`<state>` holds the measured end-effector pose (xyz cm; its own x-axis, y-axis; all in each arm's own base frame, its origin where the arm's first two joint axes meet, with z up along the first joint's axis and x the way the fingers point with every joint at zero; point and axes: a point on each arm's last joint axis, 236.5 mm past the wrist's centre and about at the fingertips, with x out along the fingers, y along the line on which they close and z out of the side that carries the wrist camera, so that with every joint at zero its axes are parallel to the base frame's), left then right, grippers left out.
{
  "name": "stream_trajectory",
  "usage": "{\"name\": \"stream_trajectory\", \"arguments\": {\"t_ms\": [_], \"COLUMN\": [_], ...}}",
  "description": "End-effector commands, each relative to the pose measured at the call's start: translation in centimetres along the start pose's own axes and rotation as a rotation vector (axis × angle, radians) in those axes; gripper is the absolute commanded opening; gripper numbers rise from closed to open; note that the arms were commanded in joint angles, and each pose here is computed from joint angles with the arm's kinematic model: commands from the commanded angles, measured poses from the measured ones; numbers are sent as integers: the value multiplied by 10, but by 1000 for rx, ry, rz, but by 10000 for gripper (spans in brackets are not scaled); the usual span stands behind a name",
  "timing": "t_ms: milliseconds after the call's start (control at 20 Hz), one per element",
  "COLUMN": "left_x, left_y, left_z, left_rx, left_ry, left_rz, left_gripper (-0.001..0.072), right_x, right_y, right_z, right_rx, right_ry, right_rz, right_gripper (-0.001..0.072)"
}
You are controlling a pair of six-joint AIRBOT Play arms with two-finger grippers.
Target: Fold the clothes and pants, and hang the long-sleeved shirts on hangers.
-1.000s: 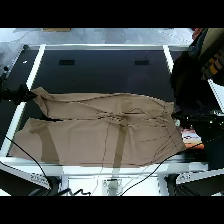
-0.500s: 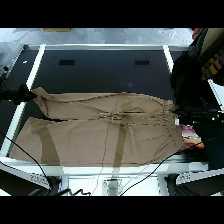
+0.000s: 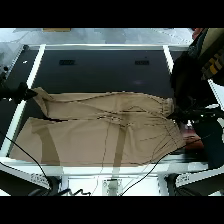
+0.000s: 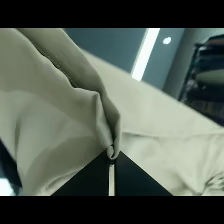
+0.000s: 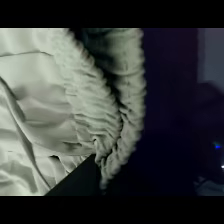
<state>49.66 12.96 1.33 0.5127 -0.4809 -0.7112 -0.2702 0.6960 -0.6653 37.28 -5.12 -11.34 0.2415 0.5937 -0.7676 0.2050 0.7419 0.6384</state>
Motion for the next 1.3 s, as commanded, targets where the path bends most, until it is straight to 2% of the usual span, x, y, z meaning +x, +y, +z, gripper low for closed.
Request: {"name": "stream_trajectory", "arguments": {"t_ms": [0, 300, 500, 850, 950, 1100, 1250], "left_x": [-14, -79, -120, -190, -196, -175, -139], "left_y": [-27, -73, -106, -101, -84, -25, 19], "left_z": [17, 54, 63, 55, 47, 20, -5], "left_rx": [-4, 88, 182, 341, 340, 345, 304], "left_ry": [-86, -314, -410, -506, -472, -296, -173], "left_rz": [-46, -36, -32, 130, 188, 369, 402], "left_gripper": [10, 9, 9, 10, 10, 10, 11], "right_x": [3, -33, -59, -64, -65, -65, -65], "right_y": [-4, 5, 21, 35, 38, 39, 40], "right_z": [7, 30, 29, 27, 29, 28, 28], "right_rx": [-27, 11, -44, -64, -60, -58, -59], "right_ry": [-22, -162, -199, -198, -208, -206, -202], "right_rz": [-40, 16, 70, 131, 144, 149, 152], "right_gripper": [24, 23, 22, 23, 23, 23, 23]}}
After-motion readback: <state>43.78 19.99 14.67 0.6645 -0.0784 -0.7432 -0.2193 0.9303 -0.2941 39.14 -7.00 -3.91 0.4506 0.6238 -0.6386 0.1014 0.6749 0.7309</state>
